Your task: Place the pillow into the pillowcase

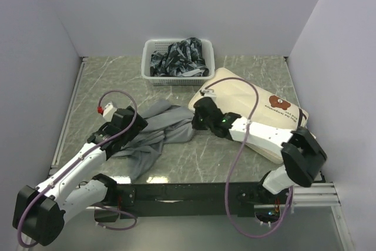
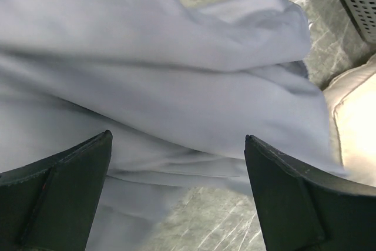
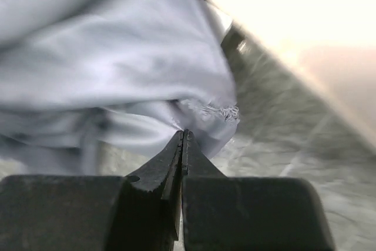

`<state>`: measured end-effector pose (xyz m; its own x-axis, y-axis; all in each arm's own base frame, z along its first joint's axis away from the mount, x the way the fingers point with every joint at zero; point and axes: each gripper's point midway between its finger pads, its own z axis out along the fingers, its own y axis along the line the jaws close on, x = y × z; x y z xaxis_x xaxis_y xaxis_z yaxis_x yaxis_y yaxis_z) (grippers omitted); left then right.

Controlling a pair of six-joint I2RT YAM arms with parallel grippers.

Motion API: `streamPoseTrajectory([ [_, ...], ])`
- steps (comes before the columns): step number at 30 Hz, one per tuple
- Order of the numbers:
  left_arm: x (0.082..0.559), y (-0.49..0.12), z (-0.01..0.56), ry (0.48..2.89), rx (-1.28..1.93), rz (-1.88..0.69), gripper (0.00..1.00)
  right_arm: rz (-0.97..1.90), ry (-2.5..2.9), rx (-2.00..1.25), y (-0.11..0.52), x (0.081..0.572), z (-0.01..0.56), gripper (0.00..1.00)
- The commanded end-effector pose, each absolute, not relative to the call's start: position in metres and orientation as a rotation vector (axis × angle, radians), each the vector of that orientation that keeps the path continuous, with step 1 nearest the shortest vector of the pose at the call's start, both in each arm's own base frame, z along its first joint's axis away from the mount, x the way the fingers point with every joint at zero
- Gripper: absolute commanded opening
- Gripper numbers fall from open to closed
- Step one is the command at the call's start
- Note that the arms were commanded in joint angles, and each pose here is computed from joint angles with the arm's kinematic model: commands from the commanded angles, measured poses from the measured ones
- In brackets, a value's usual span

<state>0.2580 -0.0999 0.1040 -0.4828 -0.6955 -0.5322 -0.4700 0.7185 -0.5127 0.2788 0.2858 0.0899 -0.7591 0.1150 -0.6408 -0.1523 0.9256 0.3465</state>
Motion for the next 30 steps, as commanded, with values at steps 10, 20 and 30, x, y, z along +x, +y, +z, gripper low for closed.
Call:
streamPoseTrajectory([
  [10,0.251,-0.139,0.129,2.165,-0.61,-0.603,0.91,0.377,2.255,0.07,0.229,0.298,0.138,0.04],
  [20,0.197,-0.173,0.085,2.305,-0.506,-0.458,0.79,0.376,2.283,0.048,0.24,0.306,0.133,0.02],
  [30,0.199,-0.183,0.062,2.347,-0.577,-0.358,0.69,0.361,2.267,0.055,0.236,0.307,0.143,0.02],
])
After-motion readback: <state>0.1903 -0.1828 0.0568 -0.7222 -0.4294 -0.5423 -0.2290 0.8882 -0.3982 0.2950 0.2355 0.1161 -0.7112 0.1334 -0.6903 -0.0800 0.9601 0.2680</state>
